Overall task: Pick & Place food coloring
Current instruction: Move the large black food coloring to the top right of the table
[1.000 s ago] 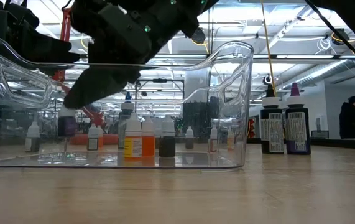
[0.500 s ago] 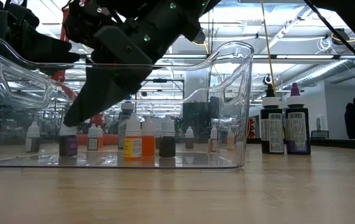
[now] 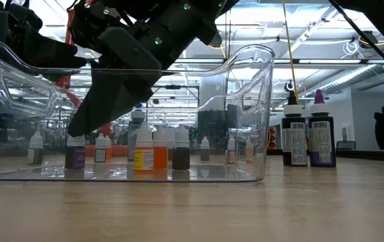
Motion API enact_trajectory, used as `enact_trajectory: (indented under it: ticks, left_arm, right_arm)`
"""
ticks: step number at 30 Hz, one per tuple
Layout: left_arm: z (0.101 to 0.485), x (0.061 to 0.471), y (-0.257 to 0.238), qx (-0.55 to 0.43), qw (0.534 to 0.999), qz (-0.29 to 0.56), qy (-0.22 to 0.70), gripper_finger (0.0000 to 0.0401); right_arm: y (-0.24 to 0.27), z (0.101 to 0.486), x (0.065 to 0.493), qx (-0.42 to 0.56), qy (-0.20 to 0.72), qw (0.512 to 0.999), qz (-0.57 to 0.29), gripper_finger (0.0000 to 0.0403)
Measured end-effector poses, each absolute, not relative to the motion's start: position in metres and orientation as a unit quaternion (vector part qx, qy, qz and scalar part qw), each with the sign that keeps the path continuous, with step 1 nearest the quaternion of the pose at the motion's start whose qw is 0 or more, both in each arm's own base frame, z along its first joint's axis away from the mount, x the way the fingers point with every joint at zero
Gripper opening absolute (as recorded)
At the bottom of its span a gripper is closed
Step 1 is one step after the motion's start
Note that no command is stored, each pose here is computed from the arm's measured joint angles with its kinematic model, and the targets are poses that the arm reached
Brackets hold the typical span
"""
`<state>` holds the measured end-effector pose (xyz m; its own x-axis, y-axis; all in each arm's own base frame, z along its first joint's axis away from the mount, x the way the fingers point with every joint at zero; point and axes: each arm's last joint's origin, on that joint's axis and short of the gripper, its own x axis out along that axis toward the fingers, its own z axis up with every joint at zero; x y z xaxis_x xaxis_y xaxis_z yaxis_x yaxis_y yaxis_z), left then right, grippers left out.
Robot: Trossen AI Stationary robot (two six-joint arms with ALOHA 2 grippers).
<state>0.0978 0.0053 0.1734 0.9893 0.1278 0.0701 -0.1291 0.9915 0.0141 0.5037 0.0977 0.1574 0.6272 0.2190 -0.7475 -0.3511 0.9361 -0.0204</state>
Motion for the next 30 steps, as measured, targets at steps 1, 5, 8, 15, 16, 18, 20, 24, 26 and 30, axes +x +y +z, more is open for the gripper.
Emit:
enact_trajectory:
  ticks: [1,5,8,15,16,18,20,24,26,30]
  left_arm:
    - [0.173,0.098,0.005,0.009,0.997,0.064,-0.034,0.0257]
    - [0.173,0.098,0.005,0.009,0.997,0.064,-0.035,0.0257]
    - [0.173,0.098,0.005,0.009,0.997,0.064,-0.035,0.0258]
    - [0.174,0.098,0.005,0.009,0.997,0.064,-0.035,0.0257]
    - [0.173,0.098,0.005,0.009,0.997,0.064,-0.034,0.0257]
    - [0.173,0.098,0.005,0.009,0.997,0.064,-0.035,0.0257]
    - [0.173,0.098,0.005,0.009,0.997,0.064,-0.035,0.0257]
    - [0.173,0.098,0.005,0.009,0.997,0.064,-0.035,0.0257]
    - [0.173,0.098,0.005,0.009,0.997,0.064,-0.035,0.0257]
    - [0.173,0.098,0.005,0.009,0.997,0.064,-0.034,0.0257]
  right_arm:
    - [0.098,0.157,0.504,-0.082,0.402,0.898,0.159,0.0167]
    - [0.098,0.167,0.501,-0.077,0.399,0.9,0.159,0.0174]
    - [0.098,0.192,0.493,-0.077,0.394,0.902,0.16,0.0172]
    - [0.089,0.27,0.448,-0.085,0.423,0.889,0.154,0.0164]
    - [0.085,0.281,0.439,-0.09,0.434,0.886,0.139,0.0164]
    - [0.076,0.302,0.419,-0.101,0.457,0.879,0.094,0.0164]
    - [0.066,0.318,0.398,-0.119,0.486,0.865,0.04,0.0164]
    - [0.047,0.341,0.36,-0.156,0.541,0.824,-0.066,0.0162]
    - [0.038,0.342,0.345,-0.165,0.557,0.807,-0.107,0.0162]
    - [0.017,0.317,0.322,-0.149,0.571,0.797,-0.13,0.0161]
